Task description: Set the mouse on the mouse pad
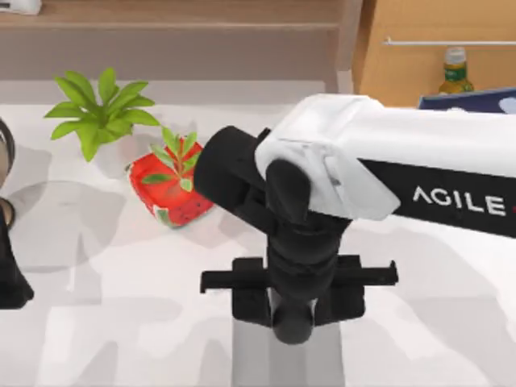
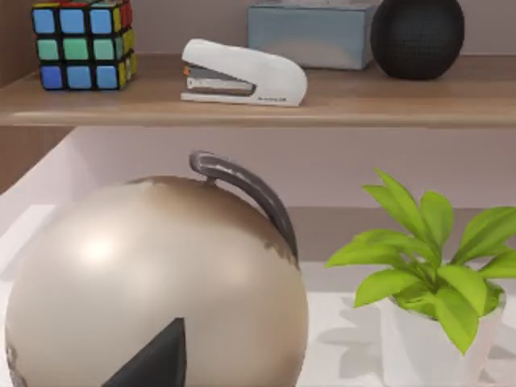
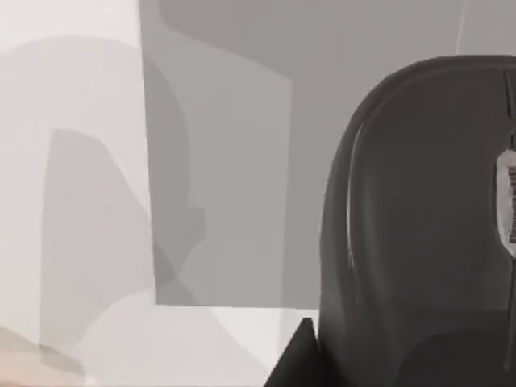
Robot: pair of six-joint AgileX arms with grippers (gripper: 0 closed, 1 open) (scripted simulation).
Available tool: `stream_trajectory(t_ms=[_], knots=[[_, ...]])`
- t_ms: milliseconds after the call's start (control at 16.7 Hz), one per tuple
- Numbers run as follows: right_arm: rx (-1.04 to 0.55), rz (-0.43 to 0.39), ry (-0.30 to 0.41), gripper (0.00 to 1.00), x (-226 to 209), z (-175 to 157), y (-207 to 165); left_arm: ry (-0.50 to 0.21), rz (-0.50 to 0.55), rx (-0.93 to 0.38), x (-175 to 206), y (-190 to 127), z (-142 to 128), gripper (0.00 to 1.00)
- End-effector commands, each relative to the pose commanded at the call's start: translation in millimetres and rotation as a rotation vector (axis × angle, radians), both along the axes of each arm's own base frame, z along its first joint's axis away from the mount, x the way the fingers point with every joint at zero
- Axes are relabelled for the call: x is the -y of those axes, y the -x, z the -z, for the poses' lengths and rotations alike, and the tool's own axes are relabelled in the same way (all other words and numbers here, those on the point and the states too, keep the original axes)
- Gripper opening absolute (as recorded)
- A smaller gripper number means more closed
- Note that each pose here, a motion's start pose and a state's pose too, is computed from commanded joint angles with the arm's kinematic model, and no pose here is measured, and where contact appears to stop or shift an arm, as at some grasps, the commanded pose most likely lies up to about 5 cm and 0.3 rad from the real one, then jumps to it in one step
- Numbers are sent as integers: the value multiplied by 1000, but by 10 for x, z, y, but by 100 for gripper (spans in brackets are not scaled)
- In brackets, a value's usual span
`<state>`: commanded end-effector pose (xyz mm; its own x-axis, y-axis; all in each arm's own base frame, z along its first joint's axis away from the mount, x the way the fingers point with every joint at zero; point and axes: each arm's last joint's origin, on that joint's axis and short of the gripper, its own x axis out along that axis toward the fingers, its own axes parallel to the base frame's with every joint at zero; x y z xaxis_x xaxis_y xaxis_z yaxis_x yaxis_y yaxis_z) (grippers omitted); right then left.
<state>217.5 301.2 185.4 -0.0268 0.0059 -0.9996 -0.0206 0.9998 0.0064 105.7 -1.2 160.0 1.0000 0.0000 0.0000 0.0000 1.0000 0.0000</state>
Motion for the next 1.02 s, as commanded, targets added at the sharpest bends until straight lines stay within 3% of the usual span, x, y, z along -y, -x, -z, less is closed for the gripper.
stream_trajectory(t_ms=[1020], knots=[[1, 3, -3, 0, -3, 265, -24, 0, 0, 0, 0, 0, 0, 100]])
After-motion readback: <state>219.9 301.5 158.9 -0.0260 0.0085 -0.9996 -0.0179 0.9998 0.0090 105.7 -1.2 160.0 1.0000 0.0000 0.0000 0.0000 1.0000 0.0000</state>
